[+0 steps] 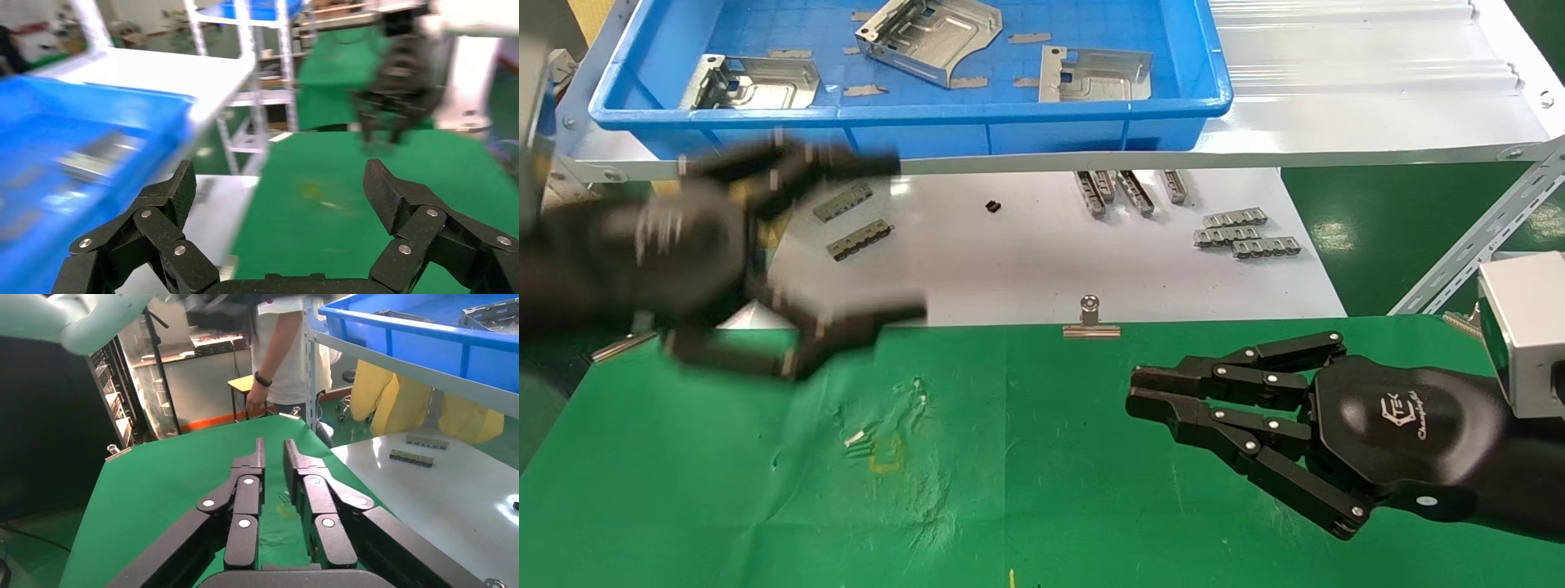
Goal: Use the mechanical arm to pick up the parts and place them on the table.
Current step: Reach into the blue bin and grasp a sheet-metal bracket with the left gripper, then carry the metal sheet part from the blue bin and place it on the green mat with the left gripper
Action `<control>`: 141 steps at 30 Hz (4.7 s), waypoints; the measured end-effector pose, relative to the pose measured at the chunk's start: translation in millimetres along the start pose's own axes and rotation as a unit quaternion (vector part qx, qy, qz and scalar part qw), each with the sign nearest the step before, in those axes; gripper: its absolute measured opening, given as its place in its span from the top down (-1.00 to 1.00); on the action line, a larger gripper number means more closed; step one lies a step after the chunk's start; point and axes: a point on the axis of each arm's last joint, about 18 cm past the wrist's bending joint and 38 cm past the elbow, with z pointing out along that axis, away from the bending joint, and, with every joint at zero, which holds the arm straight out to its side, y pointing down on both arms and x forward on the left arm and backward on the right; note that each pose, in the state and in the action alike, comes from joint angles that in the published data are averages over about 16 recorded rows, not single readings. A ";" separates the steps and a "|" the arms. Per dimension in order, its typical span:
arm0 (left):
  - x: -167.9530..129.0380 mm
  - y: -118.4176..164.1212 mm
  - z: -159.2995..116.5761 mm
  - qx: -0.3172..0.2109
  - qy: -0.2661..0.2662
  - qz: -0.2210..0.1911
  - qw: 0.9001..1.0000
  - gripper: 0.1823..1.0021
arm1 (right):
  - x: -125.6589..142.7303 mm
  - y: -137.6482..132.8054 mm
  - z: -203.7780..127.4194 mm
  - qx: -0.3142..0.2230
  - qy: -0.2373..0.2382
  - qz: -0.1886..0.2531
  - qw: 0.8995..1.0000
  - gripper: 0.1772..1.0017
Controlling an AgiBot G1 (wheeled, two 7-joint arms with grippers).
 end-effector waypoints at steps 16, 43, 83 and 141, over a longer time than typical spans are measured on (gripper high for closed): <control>-161.1 -29.3 66.9 -0.067 -0.194 -0.028 0.978 -1.00 | 0.0 0.0 0.0 0.000 0.000 0.000 1.000 0.24; -208.5 16.1 98.3 -0.160 -0.336 -0.061 0.926 -0.71 | 0.0 0.0 0.0 0.000 0.000 0.000 1.000 -0.92; -146.1 -38.7 60.1 -0.052 -0.133 -0.032 0.989 0.79 | 0.0 0.0 0.0 0.000 0.000 0.000 1.000 -1.00; 5.7 142.2 41.6 -0.186 0.221 0.284 0.915 0.79 | 0.0 0.0 0.0 0.000 0.000 0.000 1.000 -1.00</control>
